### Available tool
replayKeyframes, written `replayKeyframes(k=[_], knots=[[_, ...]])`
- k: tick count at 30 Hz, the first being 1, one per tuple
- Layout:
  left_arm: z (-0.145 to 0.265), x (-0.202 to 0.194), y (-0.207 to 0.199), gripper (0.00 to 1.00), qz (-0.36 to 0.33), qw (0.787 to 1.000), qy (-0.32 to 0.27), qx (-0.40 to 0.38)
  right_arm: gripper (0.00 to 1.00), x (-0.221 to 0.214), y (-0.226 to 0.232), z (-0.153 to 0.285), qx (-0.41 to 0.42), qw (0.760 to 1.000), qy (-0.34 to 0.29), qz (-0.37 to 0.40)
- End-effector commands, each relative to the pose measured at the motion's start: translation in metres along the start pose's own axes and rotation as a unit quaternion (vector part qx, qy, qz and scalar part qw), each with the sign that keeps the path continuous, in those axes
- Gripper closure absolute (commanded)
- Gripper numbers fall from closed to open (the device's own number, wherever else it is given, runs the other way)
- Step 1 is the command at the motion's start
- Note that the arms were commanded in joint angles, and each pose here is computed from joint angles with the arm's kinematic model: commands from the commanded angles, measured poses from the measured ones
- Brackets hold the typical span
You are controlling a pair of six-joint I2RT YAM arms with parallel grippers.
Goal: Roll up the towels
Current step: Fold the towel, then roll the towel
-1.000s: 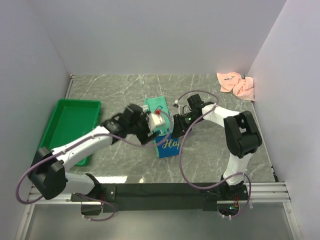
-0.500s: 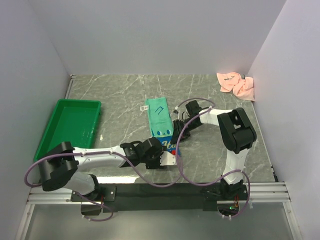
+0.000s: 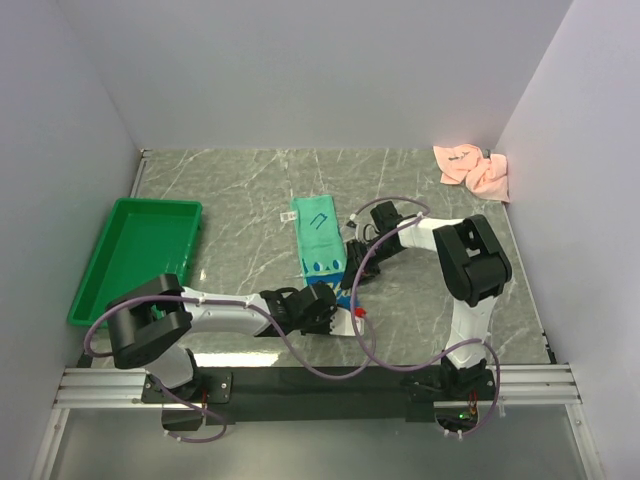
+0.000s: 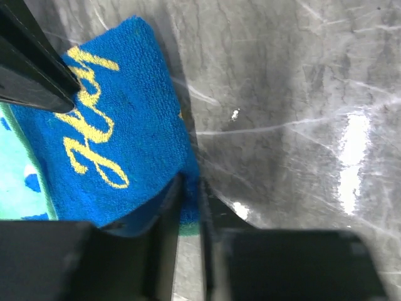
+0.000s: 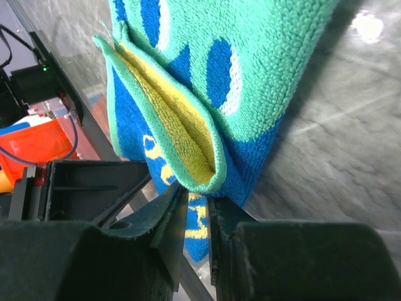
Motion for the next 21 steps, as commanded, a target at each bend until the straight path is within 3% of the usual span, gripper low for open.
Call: replayKeyframes(k=[1, 5, 10, 21], knots=[[0.002, -0.016, -0.012, 0.81, 0.013, 0.998, 0.044, -0.033, 0.75, -0.007, -0.007, -0.013, -0.019, 1.000, 0.017, 0.002], [0.017, -0.019, -0.020, 0.99, 0.049, 0.995, 0.045, -0.078, 0.75, -0.010, 0.000, -0.013, -0.011, 1.000, 0.026, 0.012], [0.033, -0.016, -0.015, 0.99, 0.088, 0.989, 0.028, -0.113, 0.74, -0.006, 0.015, 0.002, -0.003, 0.999, 0.042, 0.035], [0.051, 0.004, 0.012, 0.99, 0.152, 0.973, -0.026, -0.170, 0.71, 0.029, 0.043, 0.004, 0.021, 0.996, -0.007, 0.086]])
Point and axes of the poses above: each gripper's point midway between its finger pads, its own z axis back along the fingers, its own y axis along the line the jaws close on, x = y × z, the point moved 10 cm from there along z, back along the fingers, and after that the axes turned 4 degrees about z, right-handed, at the moved point
